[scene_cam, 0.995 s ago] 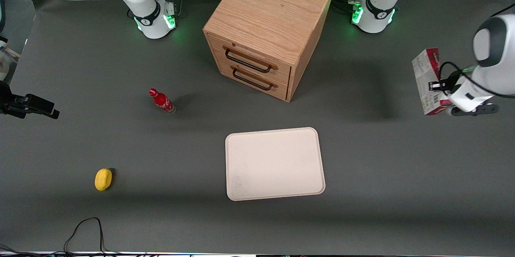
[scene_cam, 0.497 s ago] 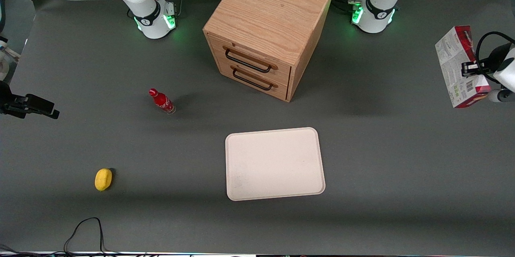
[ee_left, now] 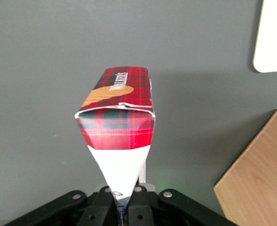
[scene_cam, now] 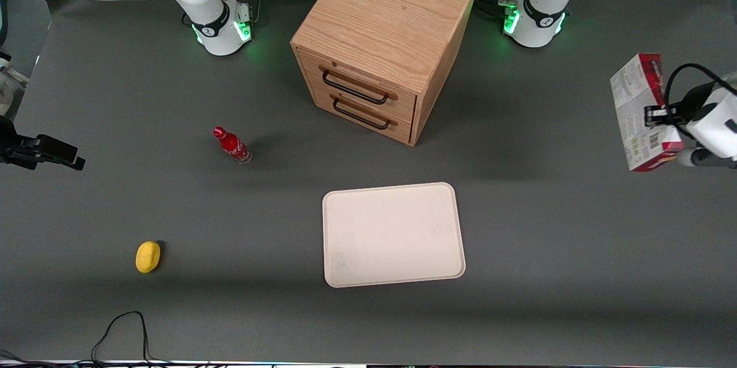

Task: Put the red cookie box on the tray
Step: 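Carry the held box over the white tray with the left gripper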

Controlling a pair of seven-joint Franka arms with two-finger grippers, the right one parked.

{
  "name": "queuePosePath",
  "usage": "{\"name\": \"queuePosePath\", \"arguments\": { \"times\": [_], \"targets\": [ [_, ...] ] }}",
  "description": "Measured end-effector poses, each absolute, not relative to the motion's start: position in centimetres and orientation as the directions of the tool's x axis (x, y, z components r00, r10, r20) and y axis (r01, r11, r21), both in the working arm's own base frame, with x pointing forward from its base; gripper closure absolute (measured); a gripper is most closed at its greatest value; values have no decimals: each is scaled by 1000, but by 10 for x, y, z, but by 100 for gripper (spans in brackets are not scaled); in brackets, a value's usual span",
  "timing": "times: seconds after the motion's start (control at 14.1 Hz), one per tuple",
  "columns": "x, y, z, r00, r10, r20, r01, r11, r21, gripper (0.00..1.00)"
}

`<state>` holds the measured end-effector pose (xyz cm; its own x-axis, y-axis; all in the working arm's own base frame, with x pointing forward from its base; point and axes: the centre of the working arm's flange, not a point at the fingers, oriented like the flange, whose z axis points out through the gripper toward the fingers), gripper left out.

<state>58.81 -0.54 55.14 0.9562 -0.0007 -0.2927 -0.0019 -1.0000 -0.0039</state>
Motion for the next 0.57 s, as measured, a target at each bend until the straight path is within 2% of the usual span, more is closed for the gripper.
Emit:
{"name": "queuePosePath", "arguments": {
  "times": [0.36, 0.57],
  "targets": [
    [652, -108, 515, 950, 93, -297, 94, -996, -10, 94],
    [673, -193, 472, 955, 148, -255, 149, -989, -15, 94]
  ]
}}
